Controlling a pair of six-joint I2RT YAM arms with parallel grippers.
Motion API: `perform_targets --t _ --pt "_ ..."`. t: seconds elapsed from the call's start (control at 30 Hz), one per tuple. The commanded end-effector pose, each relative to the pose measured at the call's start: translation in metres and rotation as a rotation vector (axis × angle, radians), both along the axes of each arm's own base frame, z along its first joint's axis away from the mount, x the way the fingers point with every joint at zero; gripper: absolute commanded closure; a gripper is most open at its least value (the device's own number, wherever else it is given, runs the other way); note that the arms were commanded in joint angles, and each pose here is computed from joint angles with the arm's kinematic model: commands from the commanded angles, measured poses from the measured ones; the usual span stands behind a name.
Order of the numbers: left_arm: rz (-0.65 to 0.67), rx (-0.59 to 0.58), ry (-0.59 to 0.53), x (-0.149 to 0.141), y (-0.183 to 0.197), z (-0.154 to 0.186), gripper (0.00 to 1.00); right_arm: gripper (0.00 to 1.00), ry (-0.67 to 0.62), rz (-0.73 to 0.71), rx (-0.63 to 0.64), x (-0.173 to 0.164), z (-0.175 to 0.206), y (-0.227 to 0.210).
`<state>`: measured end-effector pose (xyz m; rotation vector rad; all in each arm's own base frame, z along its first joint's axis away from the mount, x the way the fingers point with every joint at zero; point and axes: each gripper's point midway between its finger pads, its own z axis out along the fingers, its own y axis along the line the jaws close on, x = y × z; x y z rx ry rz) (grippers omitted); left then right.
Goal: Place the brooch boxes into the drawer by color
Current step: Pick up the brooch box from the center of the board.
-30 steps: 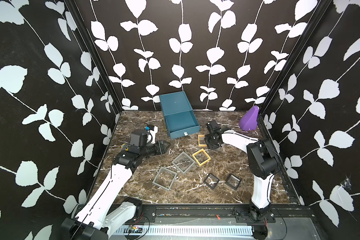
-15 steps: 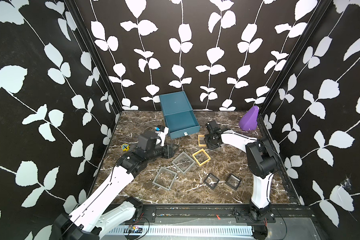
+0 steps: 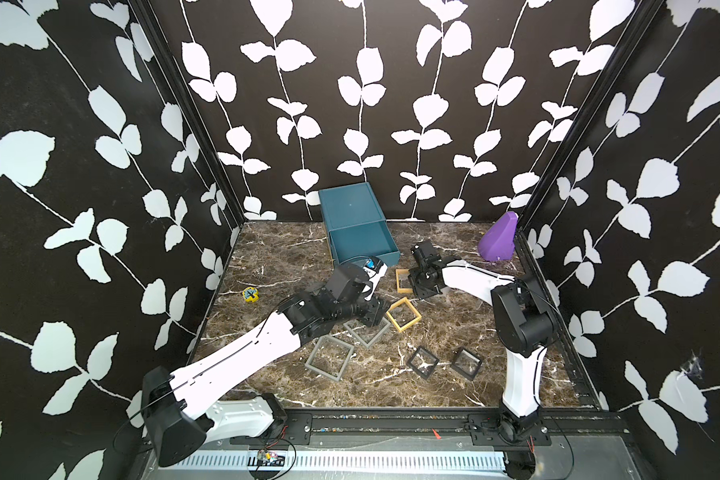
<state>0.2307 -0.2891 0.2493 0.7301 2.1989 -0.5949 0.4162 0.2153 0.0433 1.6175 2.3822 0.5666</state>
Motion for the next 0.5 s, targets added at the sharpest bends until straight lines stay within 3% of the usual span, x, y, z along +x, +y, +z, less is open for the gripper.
perform_targets --t 0.0,0.47 --pt "-0.017 0.006 -0.064 0.0025 -0.0036 0.0177 0.44 0.69 0.105 -0.153 0.066 -0.0111 -0.0112 -0.0005" --pt "-0.024 0.016 -0.067 0.0023 -0.0065 0.0184 0.44 0.69 0.144 -0.174 0.039 -0.0122 -0.0190 -0.0057"
